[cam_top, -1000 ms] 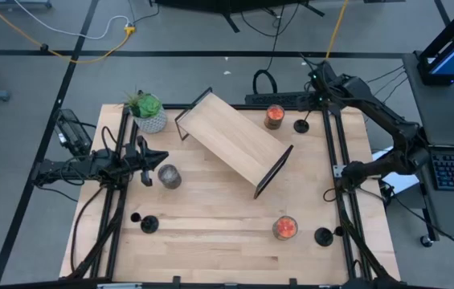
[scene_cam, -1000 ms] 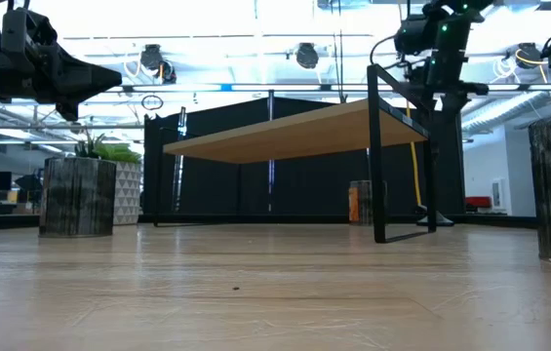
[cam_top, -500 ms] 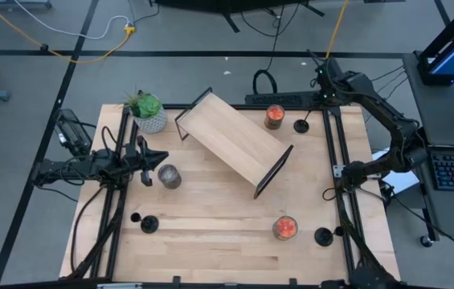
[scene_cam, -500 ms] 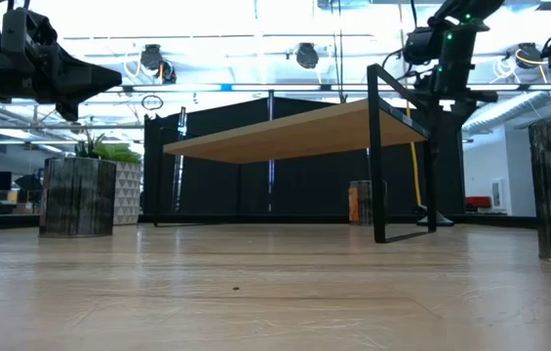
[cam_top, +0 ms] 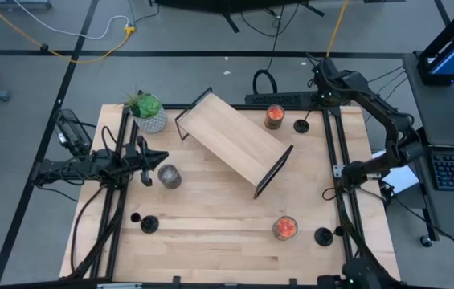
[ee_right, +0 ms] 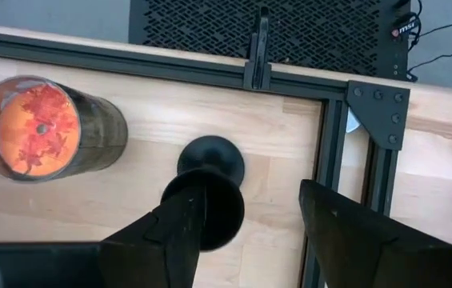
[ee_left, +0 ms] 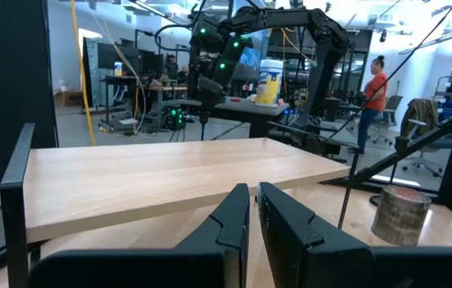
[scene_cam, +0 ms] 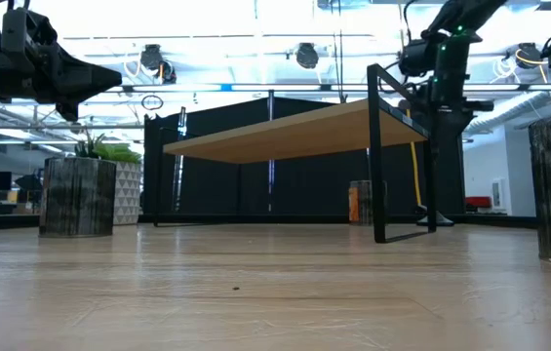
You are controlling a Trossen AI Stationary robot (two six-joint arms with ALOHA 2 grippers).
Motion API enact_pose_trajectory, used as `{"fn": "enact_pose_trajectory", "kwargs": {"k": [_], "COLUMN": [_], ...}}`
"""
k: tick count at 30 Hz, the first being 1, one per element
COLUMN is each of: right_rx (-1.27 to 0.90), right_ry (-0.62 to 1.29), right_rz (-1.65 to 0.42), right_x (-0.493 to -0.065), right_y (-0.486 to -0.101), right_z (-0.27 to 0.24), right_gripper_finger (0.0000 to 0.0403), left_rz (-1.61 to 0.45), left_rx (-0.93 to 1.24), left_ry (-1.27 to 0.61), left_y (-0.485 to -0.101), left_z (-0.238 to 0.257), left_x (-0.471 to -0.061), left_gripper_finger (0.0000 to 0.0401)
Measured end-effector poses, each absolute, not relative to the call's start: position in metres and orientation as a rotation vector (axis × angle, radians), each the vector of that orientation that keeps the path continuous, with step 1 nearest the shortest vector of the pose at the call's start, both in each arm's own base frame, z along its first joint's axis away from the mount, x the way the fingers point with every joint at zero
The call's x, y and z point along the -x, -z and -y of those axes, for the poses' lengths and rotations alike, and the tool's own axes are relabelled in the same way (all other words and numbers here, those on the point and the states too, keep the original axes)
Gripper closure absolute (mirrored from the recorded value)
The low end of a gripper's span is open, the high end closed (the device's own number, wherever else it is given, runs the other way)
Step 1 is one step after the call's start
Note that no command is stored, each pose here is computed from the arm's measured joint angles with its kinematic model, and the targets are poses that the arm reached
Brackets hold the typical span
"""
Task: Pick & Place candle stick holders
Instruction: Put the top right candle holder on the shelf
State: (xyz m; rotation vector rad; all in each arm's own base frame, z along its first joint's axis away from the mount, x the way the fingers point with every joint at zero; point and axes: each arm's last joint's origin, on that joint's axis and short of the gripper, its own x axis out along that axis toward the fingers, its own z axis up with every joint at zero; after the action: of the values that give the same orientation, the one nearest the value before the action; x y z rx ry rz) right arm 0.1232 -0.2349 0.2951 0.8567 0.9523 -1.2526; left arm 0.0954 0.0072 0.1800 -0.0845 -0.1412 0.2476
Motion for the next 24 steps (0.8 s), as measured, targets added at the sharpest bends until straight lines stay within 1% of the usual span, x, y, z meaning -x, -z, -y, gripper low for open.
{"fn": "enact_pose_trajectory", "kwargs": {"k": [4,9,13,20,24], "right_rx": [-0.867,-0.877,-0.88,-0.879,-0.888], "right_ry": [1.25,1.248,1.245,1.238,1.228], "right_rz": [-0.975,-0.998,-1.001,-1.006,-1.007], "right_x": [-0.126,-0.128,-0.129,-0.129,-0.129], "right_y": [-0.288,-0.283,-0.282,-0.281,-0.281], "right_z": [0.24,0.245,0.245,0.245,0.245], "right_gripper_finger": [0.0217,0.0247,0.0283,0.0362,0.0388], "left_rz": [0.141,0.141,0.141,0.141,0.143], "left_rx": [0.085,0.083,0.083,0.083,0.084], "left_ry": [-0.248,-0.247,-0.247,-0.247,-0.247], "left_y": [-0.18,-0.18,-0.18,-0.18,-0.18], "left_z": [-0.007,-0.007,-0.007,-0.007,-0.007], "left_x": [-0.095,-0.095,-0.095,-0.095,-0.095], "left_gripper_finger": [0.0366,0.0366,0.0366,0.0366,0.0366]}}
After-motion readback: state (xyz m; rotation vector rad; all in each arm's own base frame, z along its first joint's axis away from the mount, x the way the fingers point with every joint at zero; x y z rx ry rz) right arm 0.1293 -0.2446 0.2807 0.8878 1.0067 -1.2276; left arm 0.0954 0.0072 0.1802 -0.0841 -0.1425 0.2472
